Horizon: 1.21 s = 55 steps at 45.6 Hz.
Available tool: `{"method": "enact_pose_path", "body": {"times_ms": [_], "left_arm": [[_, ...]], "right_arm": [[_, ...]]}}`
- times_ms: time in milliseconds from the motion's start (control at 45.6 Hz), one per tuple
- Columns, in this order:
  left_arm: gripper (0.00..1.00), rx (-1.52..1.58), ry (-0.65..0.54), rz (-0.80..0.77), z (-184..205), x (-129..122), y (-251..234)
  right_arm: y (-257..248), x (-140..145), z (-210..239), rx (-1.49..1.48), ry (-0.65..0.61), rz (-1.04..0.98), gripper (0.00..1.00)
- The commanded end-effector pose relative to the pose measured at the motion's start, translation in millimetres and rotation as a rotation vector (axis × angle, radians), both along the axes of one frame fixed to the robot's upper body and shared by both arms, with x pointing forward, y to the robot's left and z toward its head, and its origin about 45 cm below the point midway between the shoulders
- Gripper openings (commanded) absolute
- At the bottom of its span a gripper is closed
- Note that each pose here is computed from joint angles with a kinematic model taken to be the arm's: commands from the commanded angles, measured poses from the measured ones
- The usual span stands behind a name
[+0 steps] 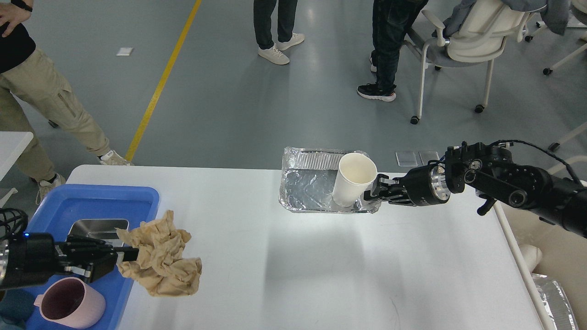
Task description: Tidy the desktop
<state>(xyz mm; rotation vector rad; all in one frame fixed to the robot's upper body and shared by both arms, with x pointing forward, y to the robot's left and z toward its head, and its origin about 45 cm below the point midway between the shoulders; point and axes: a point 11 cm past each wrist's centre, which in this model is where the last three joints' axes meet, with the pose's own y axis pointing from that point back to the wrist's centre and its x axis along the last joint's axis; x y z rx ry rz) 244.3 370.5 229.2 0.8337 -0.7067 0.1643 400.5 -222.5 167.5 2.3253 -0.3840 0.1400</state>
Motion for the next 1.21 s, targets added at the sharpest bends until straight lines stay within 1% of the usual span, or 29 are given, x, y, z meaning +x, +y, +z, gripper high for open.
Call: {"method": "enact_pose_path", "body": {"times_ms": [0,197,285,460,548,680,877,1052,1184], "left_arm": [[0.02,-0.106,-0.058,0.066,30,17,-2],[0.04,-0.288,-0.194,0.150,90,54,-12],[0.04,-0.358,-0.247,0.143,118,68,-22],[0.05,-0.424,-0.264,0.075,158,93,-61],[0.05,-0.432,-0.272,0.048,169,103,-76],[0.06,-0.415,-0.284,0.010,174,119,-102],[0.07,-0.269,-0.294,-0.093,151,140,-145],[0.08,-0.216,-0.295,-0.151,138,149,-178],[0.08,-0.227,-0.294,-0.199,139,149,-206]], "right_arm": [[0,0,0,0.001,0.000,0.001,0.00],[-1,1,1,-0.001,-0.003,-0.002,0.00],[0,1,3,0.000,-0.005,0.001,0.00],[1,3,5,0.001,-0.011,0.003,0.00],[1,4,6,0.001,-0.014,0.004,0.00],[2,4,7,0.002,-0.015,0.006,0.00],[1,4,8,0.002,-0.017,0.005,0.00],[1,4,8,0.001,-0.016,0.004,0.00],[-3,6,10,0.002,-0.021,-0.004,0.00]]}}
